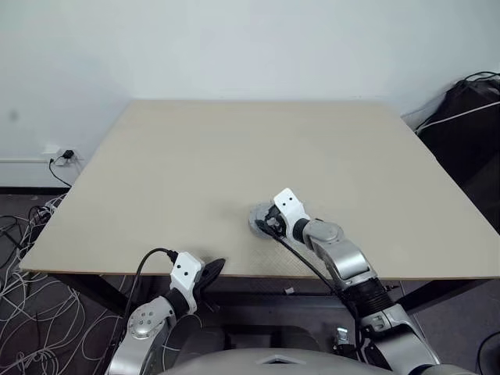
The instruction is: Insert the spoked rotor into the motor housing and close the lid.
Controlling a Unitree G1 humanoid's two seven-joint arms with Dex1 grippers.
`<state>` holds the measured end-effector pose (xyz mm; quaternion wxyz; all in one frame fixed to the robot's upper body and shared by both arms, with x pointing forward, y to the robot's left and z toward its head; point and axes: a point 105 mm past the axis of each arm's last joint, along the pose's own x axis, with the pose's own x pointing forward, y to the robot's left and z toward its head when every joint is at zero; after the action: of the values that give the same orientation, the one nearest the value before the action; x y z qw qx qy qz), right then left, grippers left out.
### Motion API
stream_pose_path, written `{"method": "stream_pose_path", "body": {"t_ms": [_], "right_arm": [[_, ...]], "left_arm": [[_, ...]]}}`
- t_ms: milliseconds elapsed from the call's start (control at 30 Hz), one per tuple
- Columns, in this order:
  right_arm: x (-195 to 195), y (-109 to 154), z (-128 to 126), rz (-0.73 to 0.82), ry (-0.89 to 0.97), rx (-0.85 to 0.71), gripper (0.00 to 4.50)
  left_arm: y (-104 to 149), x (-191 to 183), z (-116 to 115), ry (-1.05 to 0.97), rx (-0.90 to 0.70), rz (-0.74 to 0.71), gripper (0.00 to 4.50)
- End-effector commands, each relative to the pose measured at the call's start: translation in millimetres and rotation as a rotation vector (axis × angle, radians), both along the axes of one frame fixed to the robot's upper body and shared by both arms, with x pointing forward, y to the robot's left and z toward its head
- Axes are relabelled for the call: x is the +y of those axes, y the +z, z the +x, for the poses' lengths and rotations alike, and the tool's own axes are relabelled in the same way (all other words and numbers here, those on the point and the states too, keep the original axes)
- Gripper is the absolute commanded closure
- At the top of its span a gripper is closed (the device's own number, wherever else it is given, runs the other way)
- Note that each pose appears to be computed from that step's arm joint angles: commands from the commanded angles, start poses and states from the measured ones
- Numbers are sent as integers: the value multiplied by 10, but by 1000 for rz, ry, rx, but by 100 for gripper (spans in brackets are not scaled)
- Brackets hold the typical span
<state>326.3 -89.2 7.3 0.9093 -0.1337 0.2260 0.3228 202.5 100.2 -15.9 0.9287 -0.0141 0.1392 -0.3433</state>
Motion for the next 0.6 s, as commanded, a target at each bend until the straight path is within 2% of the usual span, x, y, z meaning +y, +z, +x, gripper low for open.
{"method": "stream_pose_path", "body": {"t_ms": [33, 267, 467, 600], "right_arm": [[-69, -60, -17, -32, -13, 11, 130], [-68, -113, -48, -43, -9, 55, 130], [-64, -132, -55, -44, -11, 63, 130], [-43, -133, -63, -39, -13, 65, 130]], "left_arm": [[151, -43, 57, -10, -60, -16, 450], [160, -27, 106, 7, -65, -11, 450], [203, 221, 533, 257, -71, 26, 450], [282, 223, 802, 273, -54, -2, 450]]}}
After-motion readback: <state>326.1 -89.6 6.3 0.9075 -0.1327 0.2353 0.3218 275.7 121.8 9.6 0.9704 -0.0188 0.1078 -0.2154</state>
